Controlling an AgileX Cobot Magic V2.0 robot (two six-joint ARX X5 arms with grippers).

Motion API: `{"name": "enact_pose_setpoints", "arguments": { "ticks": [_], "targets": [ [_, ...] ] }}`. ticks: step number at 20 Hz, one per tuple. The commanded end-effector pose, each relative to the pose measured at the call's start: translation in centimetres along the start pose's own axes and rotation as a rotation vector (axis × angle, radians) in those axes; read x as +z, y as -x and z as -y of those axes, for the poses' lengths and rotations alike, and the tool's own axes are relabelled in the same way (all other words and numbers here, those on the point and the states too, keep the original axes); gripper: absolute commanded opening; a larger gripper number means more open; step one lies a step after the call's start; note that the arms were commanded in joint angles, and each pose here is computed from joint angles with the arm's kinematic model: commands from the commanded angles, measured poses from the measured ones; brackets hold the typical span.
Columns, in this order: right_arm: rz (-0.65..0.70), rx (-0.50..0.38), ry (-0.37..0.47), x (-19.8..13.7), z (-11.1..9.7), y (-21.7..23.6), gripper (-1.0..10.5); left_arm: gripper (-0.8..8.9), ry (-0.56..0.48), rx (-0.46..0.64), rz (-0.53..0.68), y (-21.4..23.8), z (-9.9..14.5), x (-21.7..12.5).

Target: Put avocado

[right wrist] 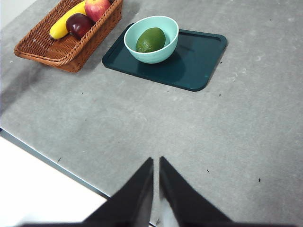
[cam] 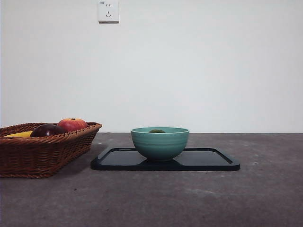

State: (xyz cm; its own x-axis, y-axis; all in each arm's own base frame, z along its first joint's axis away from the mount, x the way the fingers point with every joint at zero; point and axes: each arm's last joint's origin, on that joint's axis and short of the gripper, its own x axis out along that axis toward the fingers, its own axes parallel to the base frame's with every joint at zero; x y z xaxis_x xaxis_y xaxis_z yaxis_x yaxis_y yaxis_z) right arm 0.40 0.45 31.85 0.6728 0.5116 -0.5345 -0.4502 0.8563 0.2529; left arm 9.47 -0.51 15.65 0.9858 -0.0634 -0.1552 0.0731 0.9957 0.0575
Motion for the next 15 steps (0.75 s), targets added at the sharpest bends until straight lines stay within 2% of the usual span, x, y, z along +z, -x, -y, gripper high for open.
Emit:
{"name": "enact_pose_setpoints", "arguments": {
  "ticks": [1,9,11,13,15],
  "targets": [
    [0.013,0.009,-0.006,0.2,-0.1,0.1,0.2,0.24,0.006,-0.012,-0.023,-0.2,0.1,-0.7],
    [0.011,0.01,-0.005,0.2,-0.1,0.1,0.2,0.24,0.006,-0.012,-0.023,-0.2,0.1,-0.7],
    [0.02,-0.02,-0.021,0.2,0.0,0.1,0.2,0.24,0.005,-0.012,-0.023,-0.2,0.1,-0.7],
    [0.041,-0.094,-0.001,0.2,0.1,0.0,0.2,0.24,0.005,-0.012,-0.023,-0.2,0.1,-0.7],
    [0.101,-0.269,0.063,0.2,0.7,-1.1,0.2,0.24,0.005,-0.012,-0.023,-0.2,0.1,-0.7]
  ]
}}
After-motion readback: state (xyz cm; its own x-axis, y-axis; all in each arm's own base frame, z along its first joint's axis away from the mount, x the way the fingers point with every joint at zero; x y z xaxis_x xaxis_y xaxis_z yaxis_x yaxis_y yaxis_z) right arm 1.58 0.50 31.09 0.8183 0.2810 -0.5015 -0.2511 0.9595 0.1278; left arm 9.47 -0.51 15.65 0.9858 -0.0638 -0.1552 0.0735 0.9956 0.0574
